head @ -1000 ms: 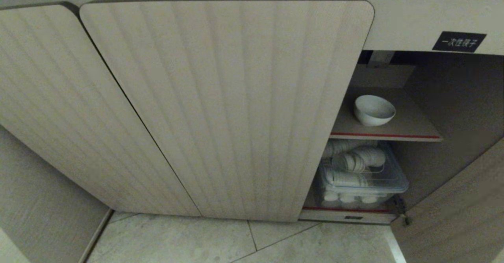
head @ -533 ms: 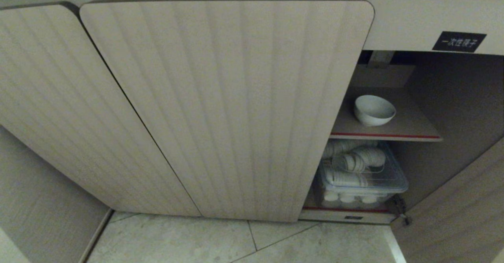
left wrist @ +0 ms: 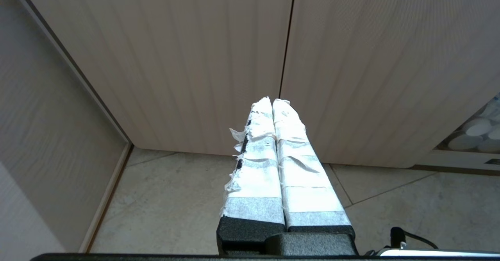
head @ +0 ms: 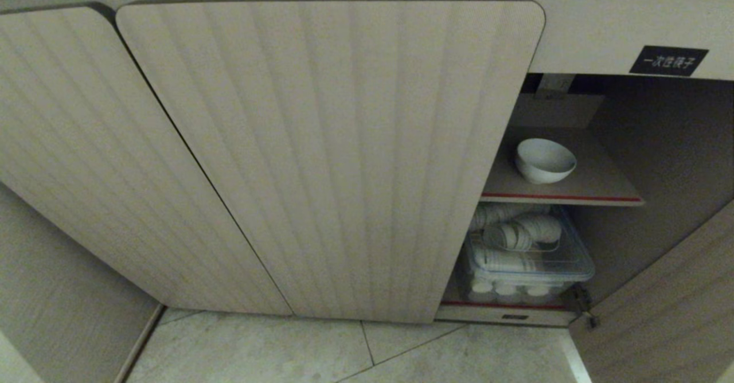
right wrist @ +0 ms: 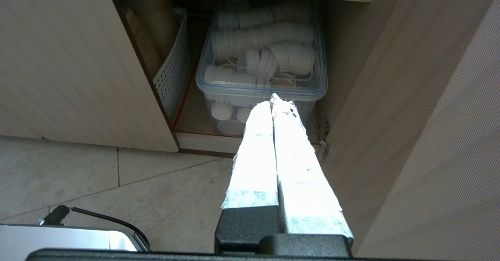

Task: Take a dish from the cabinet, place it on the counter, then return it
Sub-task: Take the bowl from the cabinet

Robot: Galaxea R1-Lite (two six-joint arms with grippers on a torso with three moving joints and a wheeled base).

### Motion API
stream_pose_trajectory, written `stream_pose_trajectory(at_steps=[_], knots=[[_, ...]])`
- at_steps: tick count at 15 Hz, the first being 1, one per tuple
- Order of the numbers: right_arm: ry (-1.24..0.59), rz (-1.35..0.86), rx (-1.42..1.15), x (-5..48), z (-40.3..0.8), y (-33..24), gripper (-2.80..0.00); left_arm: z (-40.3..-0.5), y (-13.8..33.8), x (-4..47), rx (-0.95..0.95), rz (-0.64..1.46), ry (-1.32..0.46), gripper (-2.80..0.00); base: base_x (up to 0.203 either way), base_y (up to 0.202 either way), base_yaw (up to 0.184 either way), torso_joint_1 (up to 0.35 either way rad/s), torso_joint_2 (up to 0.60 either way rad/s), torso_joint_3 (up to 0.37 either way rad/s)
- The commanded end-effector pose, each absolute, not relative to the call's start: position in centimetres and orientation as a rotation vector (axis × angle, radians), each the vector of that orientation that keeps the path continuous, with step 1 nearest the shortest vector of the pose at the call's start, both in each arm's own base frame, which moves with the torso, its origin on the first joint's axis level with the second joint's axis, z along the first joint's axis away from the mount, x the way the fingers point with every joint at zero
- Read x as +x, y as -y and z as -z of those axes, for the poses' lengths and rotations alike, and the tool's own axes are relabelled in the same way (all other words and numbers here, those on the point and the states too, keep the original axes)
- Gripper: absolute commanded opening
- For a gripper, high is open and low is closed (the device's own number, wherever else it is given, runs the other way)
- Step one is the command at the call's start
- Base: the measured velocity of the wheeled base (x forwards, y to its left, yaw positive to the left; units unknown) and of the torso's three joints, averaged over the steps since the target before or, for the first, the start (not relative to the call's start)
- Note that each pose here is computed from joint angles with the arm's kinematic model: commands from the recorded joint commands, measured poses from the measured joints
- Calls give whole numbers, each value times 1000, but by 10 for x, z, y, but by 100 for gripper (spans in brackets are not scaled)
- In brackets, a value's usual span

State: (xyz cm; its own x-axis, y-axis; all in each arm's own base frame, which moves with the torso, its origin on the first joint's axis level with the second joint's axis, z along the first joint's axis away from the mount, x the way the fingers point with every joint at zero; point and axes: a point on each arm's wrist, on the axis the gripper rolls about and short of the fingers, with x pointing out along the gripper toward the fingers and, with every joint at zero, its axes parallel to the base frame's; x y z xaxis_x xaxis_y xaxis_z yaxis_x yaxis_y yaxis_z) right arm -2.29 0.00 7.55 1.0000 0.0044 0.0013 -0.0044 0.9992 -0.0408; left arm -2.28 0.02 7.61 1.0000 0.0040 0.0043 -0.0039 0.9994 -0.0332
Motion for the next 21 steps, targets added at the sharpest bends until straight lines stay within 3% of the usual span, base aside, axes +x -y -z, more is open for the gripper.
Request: stream_pose_trajectory(at_steps=[1, 21], knots=[[0, -5, -41, -23, -75, 0, -280, -76, 0, -23, -34, -5, 5, -280, 0, 0, 0, 0, 0, 0], [1, -19, -128, -16, -86, 0, -280, -76, 0, -23, -34, -5, 6, -280, 0, 0, 0, 0, 0, 0]])
